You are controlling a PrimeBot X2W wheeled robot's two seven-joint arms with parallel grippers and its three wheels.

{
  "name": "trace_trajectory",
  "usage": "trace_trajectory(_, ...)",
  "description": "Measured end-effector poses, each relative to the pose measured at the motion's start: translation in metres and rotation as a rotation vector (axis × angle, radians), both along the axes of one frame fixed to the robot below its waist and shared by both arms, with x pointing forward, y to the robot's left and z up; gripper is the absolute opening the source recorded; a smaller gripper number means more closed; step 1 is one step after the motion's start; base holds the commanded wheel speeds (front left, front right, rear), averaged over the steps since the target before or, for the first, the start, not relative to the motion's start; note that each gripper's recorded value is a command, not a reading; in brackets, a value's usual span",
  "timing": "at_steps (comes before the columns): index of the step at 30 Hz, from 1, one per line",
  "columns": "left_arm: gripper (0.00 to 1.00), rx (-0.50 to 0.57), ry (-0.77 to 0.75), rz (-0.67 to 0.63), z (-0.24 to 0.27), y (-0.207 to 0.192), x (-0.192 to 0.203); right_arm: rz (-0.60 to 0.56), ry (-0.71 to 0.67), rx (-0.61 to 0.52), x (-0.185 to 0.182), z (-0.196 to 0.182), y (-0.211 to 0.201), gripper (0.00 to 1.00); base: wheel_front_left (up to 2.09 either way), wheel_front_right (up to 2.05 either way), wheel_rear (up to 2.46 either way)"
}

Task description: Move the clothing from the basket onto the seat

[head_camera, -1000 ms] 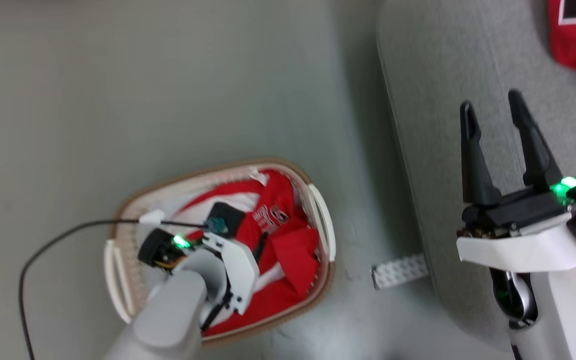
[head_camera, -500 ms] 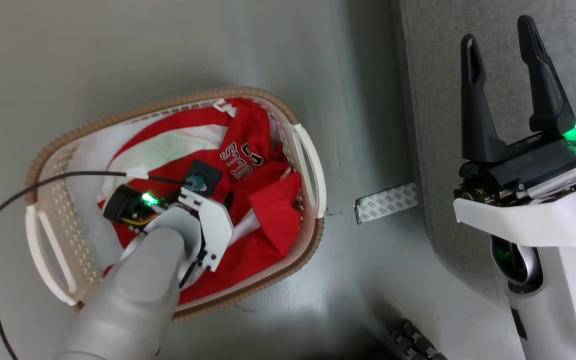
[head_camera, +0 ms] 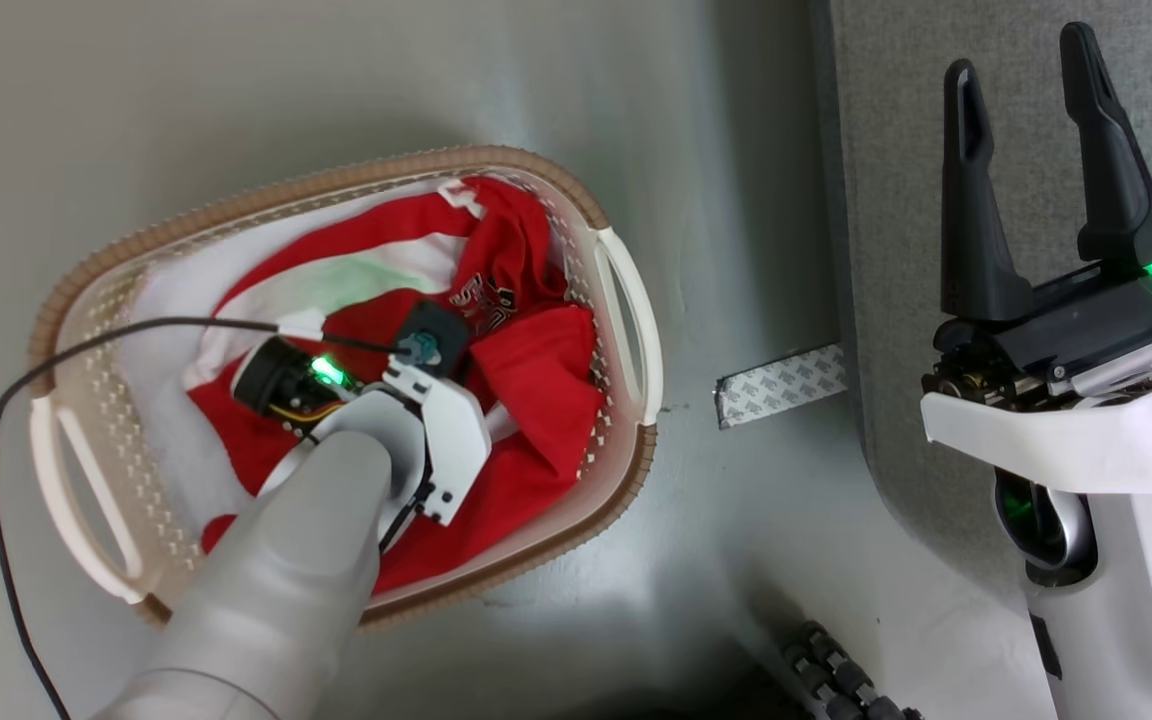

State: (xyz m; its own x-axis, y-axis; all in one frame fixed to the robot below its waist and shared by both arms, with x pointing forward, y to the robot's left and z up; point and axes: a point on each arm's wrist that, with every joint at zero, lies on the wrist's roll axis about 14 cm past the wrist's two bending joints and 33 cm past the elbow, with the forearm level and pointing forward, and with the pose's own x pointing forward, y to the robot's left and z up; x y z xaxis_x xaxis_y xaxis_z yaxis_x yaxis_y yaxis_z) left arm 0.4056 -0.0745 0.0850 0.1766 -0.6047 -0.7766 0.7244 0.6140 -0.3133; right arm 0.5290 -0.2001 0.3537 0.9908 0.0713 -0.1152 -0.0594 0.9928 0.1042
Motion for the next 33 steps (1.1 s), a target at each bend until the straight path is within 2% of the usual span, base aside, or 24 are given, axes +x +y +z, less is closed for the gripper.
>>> trace_trajectory(14,0.0,-0.088,-0.102,0.129,0.072,0.012,0.026,-0.05,-0.049,0.021,-0.016,0.042,-0.008,1.0,0.0,0.0,0.0)
trace_trajectory(20,0.0,-0.131,-0.165,0.199,0.124,0.022,0.03,-0.087,-0.08,0.03,-0.039,0.072,-0.014,1.0,0.0,0.0,0.0)
trace_trajectory(27,0.0,-0.229,-0.245,0.268,0.194,0.023,0.023,-0.103,-0.127,0.034,-0.068,0.107,-0.014,1.0,0.0,0.0,0.0)
trace_trajectory(33,0.0,-0.292,-0.366,0.348,0.258,0.032,0.028,-0.101,-0.176,0.041,-0.093,0.134,-0.01,1.0,0.0,0.0,0.0)
